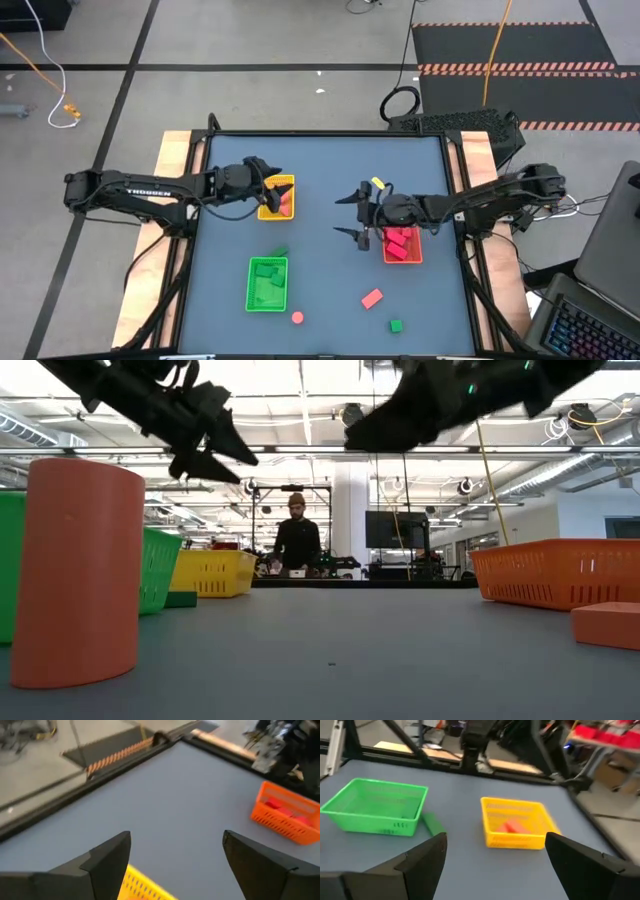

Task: Sort & place blocks by color
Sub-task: Put the orange block into the yellow bin

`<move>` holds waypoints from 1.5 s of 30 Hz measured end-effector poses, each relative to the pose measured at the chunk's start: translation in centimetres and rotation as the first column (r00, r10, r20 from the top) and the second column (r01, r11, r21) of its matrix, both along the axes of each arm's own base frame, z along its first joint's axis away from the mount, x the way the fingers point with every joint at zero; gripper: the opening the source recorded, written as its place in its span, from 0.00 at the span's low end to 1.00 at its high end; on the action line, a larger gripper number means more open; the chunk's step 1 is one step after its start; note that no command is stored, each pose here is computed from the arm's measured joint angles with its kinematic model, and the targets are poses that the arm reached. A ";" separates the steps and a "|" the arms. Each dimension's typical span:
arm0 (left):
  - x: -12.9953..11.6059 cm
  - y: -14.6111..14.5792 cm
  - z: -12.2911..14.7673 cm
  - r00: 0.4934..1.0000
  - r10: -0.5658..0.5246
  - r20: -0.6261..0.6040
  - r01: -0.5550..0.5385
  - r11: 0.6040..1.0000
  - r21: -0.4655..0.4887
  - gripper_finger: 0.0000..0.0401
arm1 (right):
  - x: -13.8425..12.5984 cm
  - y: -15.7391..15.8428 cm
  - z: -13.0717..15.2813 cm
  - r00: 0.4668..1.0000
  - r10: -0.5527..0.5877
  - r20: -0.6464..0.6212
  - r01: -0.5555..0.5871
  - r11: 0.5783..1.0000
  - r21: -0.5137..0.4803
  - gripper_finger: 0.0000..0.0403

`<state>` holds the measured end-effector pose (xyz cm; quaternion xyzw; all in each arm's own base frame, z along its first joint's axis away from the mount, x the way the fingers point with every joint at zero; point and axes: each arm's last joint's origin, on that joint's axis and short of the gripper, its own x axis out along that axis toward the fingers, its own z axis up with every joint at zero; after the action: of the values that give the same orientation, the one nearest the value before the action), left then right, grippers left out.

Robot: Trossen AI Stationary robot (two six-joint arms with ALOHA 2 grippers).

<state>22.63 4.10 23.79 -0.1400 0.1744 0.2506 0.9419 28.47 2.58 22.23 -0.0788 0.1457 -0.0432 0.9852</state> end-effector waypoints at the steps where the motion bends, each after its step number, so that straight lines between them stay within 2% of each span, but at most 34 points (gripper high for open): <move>1: 0.1 -0.1 0.2 1.000 -0.011 0.014 0.011 1.000 0.013 0.77 | -0.4 0.2 0.7 1.000 -0.007 -0.001 0.007 1.000 -0.011 0.82; 4: 0.3 -0.5 0.6 0.998 -0.041 0.044 0.039 0.998 0.051 0.73 | -1.4 0.8 2.6 1.000 0.008 -0.025 -0.008 1.000 0.000 0.82; 7: 0.5 -0.7 0.9 0.996 -0.060 0.072 0.055 0.996 0.076 0.70 | -2.5 1.7 4.0 0.994 0.035 -0.102 -0.034 0.999 0.019 0.82; 12: 0.7 -0.9 1.5 0.989 -0.077 0.122 0.065 0.993 0.101 0.65 | -3.9 3.9 4.4 0.957 0.103 -0.273 -0.092 0.994 0.052 0.82; 17: 0.8 -1.2 1.9 0.982 -0.092 0.165 0.074 0.991 0.113 0.61 | -4.4 6.1 2.7 0.898 0.152 -0.413 -0.126 0.988 0.089 0.82; 22: 0.9 -1.5 2.1 0.977 -0.104 0.187 0.084 0.990 0.116 0.59 | -4.2 8.0 0.4 0.838 0.174 -0.516 -0.155 0.985 0.080 0.82; 28: 1.0 -2.8 2.2 0.967 -0.159 0.197 0.137 0.983 0.123 0.57 | -3.7 9.6 -2.0 0.785 0.195 -0.587 -0.194 0.979 0.066 0.82; 35: 1.1 -5.5 2.3 0.942 -0.268 0.202 0.246 0.961 0.126 0.56 | -3.5 11.5 -4.4 0.707 0.264 -0.656 -0.207 0.964 0.165 0.82; 41: 0.8 -8.3 2.3 0.903 -0.370 0.219 0.352 0.929 0.118 0.56 | -3.7 13.1 -5.5 0.696 0.288 -0.658 -0.209 0.958 0.197 0.82; 45: 0.7 -9.8 2.1 0.896 -0.394 0.205 0.375 0.919 0.124 0.56 | -3.8 13.5 -5.9 0.694 0.280 -0.663 -0.177 0.959 0.219 0.82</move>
<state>23.29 -5.72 25.85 -0.0920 0.0804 0.0488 0.9913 24.65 16.10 16.37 -0.0382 0.4922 0.1221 0.8610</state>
